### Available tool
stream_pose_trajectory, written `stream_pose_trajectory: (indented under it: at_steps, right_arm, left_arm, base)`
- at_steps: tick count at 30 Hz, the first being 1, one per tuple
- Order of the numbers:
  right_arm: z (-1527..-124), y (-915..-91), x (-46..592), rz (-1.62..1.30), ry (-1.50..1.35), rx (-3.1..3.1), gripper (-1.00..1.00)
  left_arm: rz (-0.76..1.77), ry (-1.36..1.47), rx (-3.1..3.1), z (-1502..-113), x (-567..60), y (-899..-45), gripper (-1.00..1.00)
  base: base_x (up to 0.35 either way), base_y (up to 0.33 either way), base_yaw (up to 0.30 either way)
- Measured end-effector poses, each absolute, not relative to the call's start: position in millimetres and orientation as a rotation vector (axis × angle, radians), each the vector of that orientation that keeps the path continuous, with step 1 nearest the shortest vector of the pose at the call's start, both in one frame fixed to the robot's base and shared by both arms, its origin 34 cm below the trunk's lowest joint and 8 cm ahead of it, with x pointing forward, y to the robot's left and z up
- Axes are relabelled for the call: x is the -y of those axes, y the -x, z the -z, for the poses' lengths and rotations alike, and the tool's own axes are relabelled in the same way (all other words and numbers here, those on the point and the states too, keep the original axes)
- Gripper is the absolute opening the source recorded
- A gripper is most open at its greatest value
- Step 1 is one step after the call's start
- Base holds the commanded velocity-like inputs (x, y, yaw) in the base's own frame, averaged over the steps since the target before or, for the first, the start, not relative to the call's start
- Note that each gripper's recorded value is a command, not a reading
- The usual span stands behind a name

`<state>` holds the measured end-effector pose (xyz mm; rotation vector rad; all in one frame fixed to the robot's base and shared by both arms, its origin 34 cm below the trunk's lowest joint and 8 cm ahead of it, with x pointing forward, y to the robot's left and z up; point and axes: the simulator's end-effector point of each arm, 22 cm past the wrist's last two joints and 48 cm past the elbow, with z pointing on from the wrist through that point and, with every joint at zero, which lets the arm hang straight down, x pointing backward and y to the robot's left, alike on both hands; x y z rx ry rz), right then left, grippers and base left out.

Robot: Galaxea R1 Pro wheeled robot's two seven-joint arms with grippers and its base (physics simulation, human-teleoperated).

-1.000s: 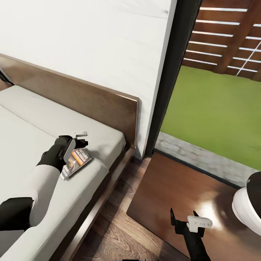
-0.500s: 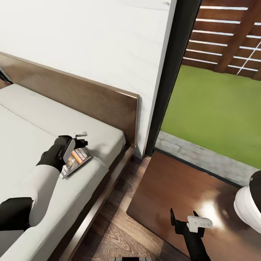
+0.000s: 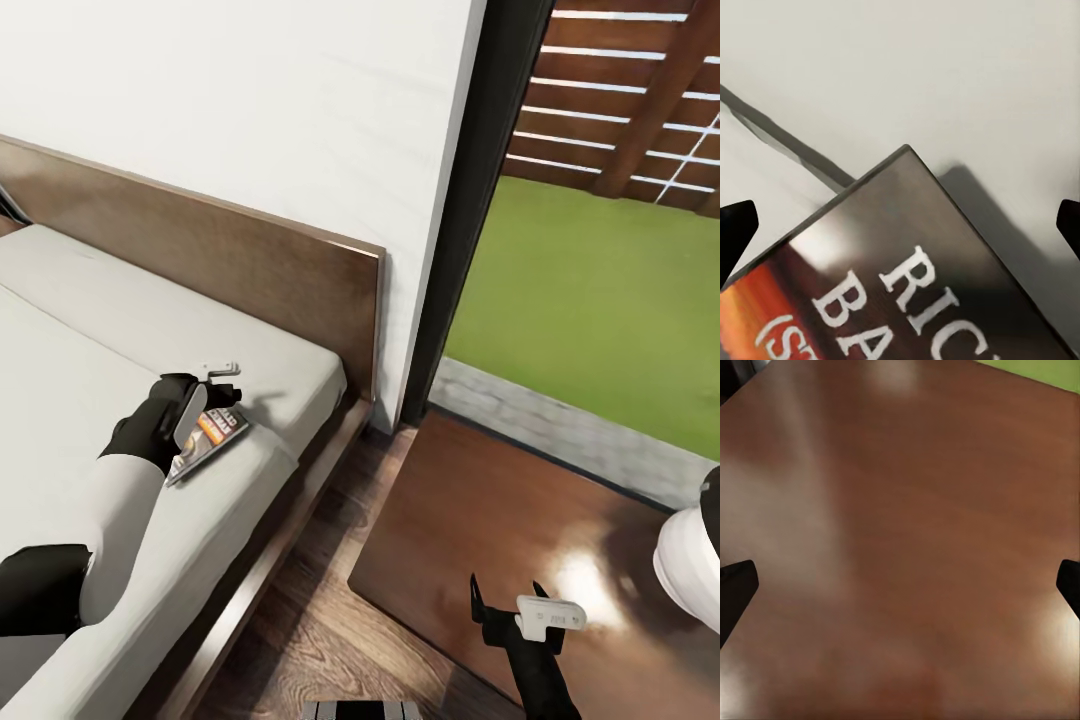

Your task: In the bedroom, move the book from the bed onto either nightstand, and place the two sandals side by side next to the bed.

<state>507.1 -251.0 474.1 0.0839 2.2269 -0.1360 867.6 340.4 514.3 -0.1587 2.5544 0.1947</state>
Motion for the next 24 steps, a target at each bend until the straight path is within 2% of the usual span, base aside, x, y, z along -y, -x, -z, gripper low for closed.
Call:
stream_pose_trajectory:
  at_steps: [24]
  right_arm:
    - [-465.8,-505.4,250.9,0.136,-0.084,-2.227,1.00]
  left_arm:
    - [-0.191,0.157,-2.540,-511.2,-339.2,-869.5,1.00]
  base:
    - [0.000,0.000,0.000]
